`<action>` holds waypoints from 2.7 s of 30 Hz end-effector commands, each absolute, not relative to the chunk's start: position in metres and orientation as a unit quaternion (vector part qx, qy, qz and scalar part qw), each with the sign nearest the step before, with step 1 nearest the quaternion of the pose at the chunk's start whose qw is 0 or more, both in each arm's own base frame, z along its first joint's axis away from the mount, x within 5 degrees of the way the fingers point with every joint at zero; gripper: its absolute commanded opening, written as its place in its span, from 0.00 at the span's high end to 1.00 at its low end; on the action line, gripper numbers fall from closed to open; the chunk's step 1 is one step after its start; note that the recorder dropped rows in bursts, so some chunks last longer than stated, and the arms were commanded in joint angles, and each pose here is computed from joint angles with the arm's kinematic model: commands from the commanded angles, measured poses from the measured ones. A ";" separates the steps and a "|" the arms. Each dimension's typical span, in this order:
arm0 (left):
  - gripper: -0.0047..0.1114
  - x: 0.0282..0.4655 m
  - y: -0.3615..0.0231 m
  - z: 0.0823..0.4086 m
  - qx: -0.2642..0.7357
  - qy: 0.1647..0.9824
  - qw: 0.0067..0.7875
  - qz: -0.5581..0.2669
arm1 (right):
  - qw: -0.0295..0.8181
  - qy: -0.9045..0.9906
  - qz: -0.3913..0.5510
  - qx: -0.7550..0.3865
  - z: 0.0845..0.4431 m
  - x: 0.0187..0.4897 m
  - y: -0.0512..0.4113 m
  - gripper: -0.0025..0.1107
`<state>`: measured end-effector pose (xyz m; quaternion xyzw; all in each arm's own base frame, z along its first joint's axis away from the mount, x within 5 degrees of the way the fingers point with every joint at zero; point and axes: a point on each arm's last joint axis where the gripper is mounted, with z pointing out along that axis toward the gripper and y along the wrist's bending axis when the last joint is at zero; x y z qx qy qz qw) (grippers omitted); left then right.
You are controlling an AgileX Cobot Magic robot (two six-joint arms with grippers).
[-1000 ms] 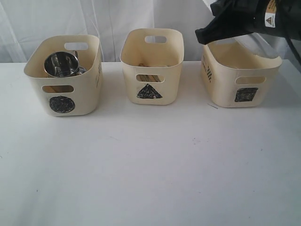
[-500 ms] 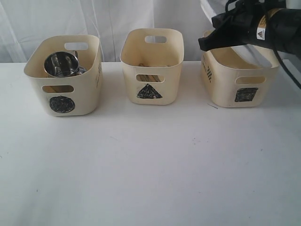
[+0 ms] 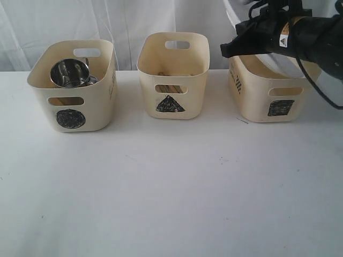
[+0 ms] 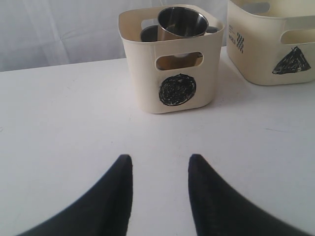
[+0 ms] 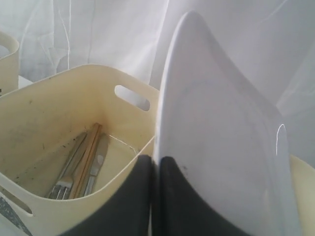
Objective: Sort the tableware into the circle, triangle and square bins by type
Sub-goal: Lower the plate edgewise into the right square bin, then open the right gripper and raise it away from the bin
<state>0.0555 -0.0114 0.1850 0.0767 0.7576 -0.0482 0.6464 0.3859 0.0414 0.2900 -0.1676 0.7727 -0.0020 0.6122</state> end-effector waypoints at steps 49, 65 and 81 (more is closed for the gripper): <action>0.59 0.055 -0.011 0.185 0.074 0.755 0.649 -0.049 | 0.623 0.776 0.022 -0.099 0.281 0.405 0.021 0.66; 0.59 0.055 -0.011 0.185 0.074 0.755 0.649 -0.049 | 0.646 0.762 -0.006 -0.034 0.348 0.373 -0.002 0.66; 0.59 0.055 -0.011 0.185 0.074 0.755 0.649 -0.049 | 0.662 0.749 0.000 -0.031 0.351 0.264 0.000 0.95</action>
